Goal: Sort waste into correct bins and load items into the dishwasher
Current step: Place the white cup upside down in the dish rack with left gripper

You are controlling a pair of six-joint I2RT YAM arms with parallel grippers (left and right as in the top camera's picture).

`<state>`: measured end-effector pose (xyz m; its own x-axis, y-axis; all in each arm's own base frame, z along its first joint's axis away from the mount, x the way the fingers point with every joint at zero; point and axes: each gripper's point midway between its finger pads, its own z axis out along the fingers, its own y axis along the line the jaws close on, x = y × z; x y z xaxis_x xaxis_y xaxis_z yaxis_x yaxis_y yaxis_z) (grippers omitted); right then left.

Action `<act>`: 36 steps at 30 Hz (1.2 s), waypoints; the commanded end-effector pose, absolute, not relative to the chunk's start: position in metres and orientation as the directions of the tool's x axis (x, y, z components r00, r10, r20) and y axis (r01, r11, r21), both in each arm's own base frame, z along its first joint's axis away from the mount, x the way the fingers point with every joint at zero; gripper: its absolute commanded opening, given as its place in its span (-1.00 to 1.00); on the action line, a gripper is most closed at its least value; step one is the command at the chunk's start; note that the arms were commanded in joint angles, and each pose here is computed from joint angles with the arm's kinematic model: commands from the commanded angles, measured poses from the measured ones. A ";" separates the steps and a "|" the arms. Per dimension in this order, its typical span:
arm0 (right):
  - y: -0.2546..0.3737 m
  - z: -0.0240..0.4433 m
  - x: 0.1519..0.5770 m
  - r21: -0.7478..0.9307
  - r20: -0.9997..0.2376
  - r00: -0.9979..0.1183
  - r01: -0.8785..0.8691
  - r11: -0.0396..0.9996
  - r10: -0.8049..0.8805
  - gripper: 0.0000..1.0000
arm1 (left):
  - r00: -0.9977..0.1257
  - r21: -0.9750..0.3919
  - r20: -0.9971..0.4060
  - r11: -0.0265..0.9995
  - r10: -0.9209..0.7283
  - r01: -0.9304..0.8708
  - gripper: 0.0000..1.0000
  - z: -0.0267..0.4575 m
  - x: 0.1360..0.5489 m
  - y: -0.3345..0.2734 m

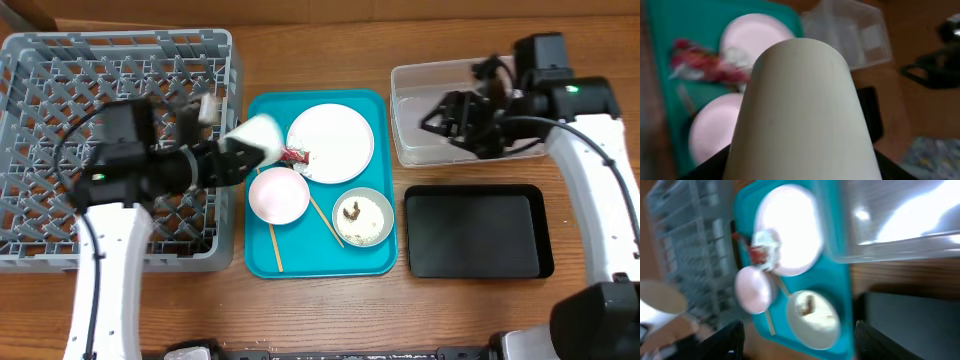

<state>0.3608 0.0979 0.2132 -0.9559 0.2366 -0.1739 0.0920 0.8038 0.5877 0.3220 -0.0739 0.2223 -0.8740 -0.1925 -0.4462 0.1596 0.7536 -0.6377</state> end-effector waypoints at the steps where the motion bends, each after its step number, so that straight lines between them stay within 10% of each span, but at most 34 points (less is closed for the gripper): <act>1: 0.035 0.234 0.354 0.418 -0.316 -0.893 0.171 0.892 0.319 0.45 | -0.827 -0.381 -0.463 0.914 -0.318 -0.138 -0.92 0.223 0.318 0.018; 7: -0.001 0.246 0.332 0.378 -0.333 -0.866 0.239 0.894 0.372 0.45 | -0.706 -0.112 -0.400 0.796 -0.584 -0.595 -0.92 0.205 0.271 0.129; 22: 0.001 0.243 0.324 0.375 -0.301 -0.881 0.241 0.895 0.364 0.45 | -0.751 -0.060 -0.170 0.767 -0.638 -0.639 -0.92 0.128 0.280 0.143; 25: 0.001 0.243 0.324 0.375 -0.302 -0.881 0.241 0.895 0.363 0.49 | -0.758 -0.057 -0.117 0.766 -0.642 -0.640 0.35 0.110 0.283 0.143; 31: 0.012 0.249 0.332 0.423 -0.330 -0.879 0.187 0.887 0.343 0.53 | -0.770 -0.214 -0.124 0.775 -0.626 -0.595 1.00 0.116 0.305 0.124; 36: 0.045 0.261 0.344 0.456 -0.409 -0.885 0.013 0.890 0.223 0.54 | -0.768 -0.283 -0.212 0.790 -0.604 -0.544 1.00 0.154 0.309 0.114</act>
<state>0.3393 0.0142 0.2504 -0.8738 0.3297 -0.3575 0.1645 0.8922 0.4207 0.2984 0.1251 0.1105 -0.7685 -0.6314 -0.1035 -0.6089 0.7715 -0.1845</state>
